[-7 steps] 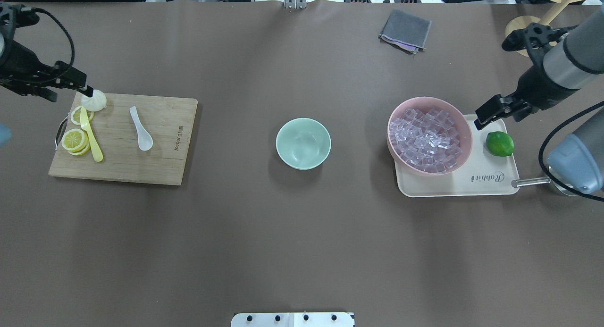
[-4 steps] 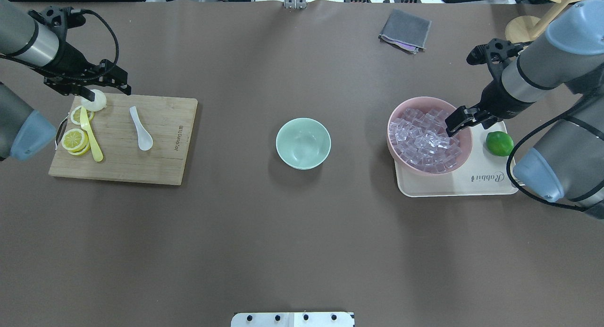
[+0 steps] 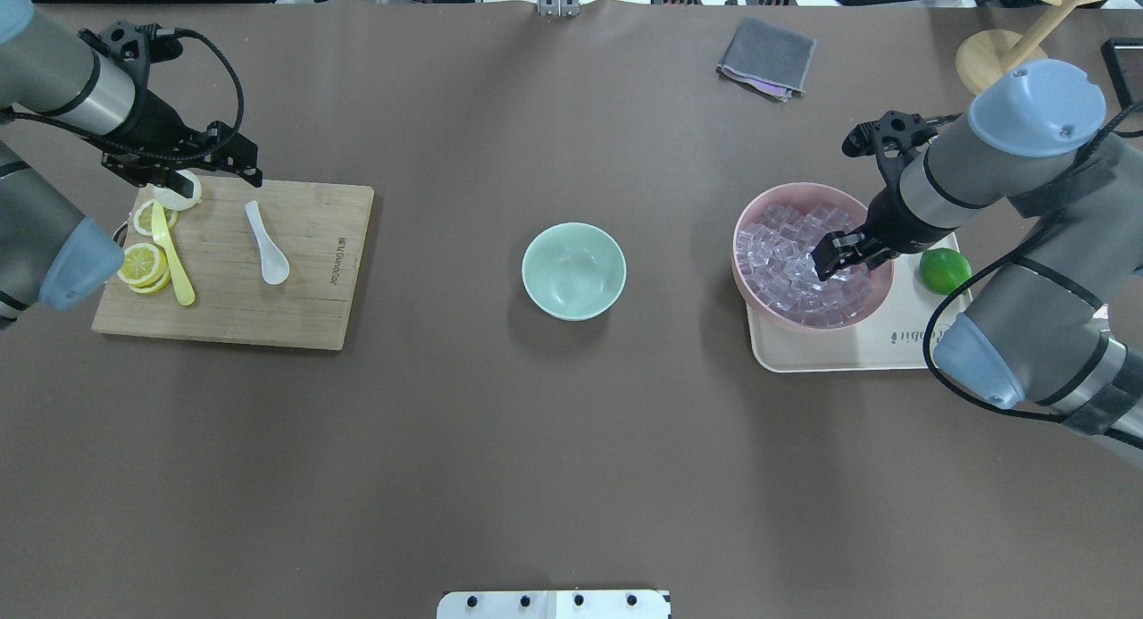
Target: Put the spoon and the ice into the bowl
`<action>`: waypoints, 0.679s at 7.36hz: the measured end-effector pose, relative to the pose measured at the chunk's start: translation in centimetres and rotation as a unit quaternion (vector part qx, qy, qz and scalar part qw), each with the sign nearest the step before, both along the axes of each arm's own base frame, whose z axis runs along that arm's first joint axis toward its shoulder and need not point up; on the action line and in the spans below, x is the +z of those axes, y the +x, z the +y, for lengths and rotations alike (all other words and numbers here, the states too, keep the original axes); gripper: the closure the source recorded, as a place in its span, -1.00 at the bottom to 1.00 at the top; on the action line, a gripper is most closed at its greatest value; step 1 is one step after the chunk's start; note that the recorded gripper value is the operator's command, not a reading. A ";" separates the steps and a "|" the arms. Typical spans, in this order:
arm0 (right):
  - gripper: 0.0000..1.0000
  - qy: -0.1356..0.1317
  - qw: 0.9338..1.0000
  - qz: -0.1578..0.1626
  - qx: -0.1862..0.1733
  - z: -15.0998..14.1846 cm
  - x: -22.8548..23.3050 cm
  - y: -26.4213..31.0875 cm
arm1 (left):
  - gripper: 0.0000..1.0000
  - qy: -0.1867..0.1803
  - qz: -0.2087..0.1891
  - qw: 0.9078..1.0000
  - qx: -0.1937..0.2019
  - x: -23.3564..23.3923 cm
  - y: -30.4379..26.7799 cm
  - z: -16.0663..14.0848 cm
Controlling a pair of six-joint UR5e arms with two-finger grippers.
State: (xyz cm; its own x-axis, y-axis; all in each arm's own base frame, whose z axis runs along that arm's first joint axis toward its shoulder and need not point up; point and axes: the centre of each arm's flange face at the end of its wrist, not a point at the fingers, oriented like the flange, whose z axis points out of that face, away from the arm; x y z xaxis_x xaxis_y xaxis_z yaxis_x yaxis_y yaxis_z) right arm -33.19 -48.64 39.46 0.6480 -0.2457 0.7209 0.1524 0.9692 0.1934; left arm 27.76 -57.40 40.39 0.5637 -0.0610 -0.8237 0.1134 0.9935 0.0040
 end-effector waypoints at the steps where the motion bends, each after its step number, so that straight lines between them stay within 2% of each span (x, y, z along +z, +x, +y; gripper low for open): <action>1: -0.02 0.003 1.000 0.001 -0.002 0.0 -0.2 -0.6 | -0.95 0.000 0.000 1.000 0.001 0.1 0.1 0.0; 2: -0.01 0.006 1.000 0.003 -0.003 -0.1 -0.3 -1.2 | -0.95 0.000 0.000 1.000 0.001 0.1 0.1 0.0; 3: 0.27 0.009 1.000 0.005 -0.005 -0.4 -0.4 -1.7 | -0.95 0.000 0.000 1.000 0.001 0.1 0.1 0.0; 4: 0.90 0.010 1.000 0.005 -0.006 -0.7 -0.6 -2.1 | -0.95 0.000 0.000 1.000 0.002 0.1 0.1 0.0; 5: 1.00 0.011 1.000 0.004 -0.007 -0.9 -0.7 -2.3 | -0.92 0.000 -0.001 1.000 0.002 0.2 0.2 0.0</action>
